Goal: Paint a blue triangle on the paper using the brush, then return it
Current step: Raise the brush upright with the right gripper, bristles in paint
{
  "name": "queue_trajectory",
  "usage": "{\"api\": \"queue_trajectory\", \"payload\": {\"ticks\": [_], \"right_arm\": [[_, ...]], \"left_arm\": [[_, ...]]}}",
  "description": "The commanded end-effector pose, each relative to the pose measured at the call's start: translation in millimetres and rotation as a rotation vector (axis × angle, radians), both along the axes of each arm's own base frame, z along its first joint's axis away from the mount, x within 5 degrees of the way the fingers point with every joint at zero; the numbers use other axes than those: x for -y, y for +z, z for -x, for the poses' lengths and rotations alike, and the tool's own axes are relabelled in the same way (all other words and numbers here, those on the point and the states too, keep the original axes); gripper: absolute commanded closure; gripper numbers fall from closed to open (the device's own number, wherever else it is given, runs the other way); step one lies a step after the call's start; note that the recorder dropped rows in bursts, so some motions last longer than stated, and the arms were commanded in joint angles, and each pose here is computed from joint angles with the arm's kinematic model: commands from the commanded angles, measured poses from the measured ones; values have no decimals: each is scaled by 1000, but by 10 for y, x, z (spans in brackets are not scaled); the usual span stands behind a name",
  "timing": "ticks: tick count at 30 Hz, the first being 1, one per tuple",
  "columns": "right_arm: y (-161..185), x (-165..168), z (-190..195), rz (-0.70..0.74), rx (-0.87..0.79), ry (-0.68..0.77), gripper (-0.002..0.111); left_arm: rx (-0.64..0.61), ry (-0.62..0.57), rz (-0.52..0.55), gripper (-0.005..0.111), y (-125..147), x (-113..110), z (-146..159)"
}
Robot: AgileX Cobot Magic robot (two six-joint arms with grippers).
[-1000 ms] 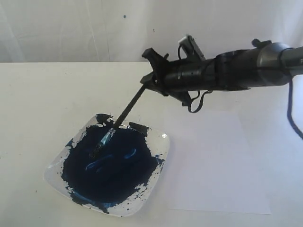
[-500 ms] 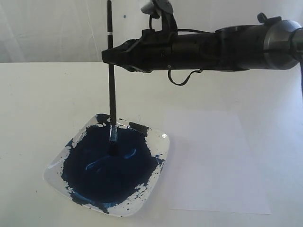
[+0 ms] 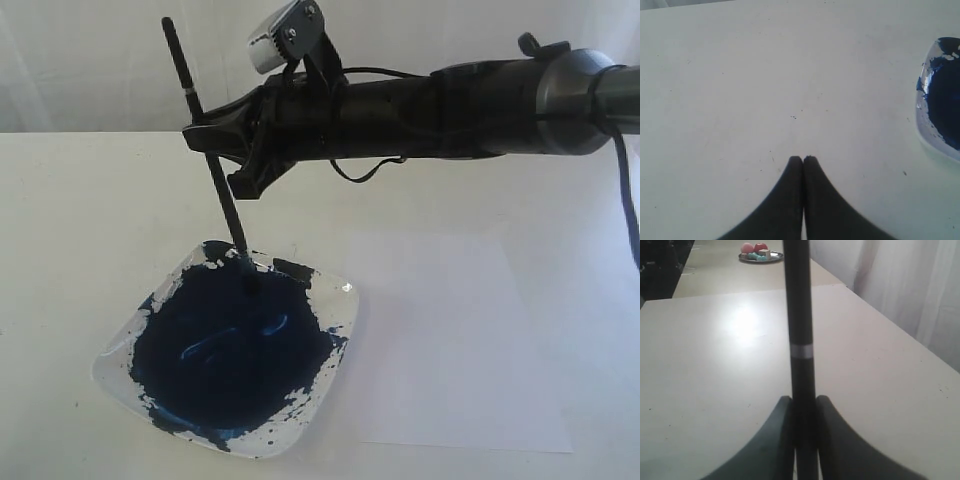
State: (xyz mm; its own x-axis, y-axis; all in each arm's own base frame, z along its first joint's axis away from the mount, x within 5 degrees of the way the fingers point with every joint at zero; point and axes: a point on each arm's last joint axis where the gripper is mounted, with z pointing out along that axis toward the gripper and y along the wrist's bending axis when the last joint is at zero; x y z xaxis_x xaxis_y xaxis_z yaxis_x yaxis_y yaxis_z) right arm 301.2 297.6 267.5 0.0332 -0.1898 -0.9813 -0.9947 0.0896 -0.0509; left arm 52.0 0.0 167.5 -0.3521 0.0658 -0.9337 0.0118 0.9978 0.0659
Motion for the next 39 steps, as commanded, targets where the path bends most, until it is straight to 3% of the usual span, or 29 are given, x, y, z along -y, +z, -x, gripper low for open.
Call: {"api": "queue_trajectory", "payload": {"ticks": [1, 11, 22, 39], "right_arm": [[-35, -26, -1, -5, 38, 35, 108], [-128, -46, -16, 1, 13, 46, 108], [61, -87, 3, -71, 0, 111, 108], [11, -92, -13, -68, -44, 109, 108]], "left_arm": [[6, 5, 6, 107, -5, -1, 1], [6, 5, 6, 107, -5, -1, 1], [6, 5, 6, 107, -5, -1, 1], [6, 5, 6, 107, -5, -1, 1]]}}
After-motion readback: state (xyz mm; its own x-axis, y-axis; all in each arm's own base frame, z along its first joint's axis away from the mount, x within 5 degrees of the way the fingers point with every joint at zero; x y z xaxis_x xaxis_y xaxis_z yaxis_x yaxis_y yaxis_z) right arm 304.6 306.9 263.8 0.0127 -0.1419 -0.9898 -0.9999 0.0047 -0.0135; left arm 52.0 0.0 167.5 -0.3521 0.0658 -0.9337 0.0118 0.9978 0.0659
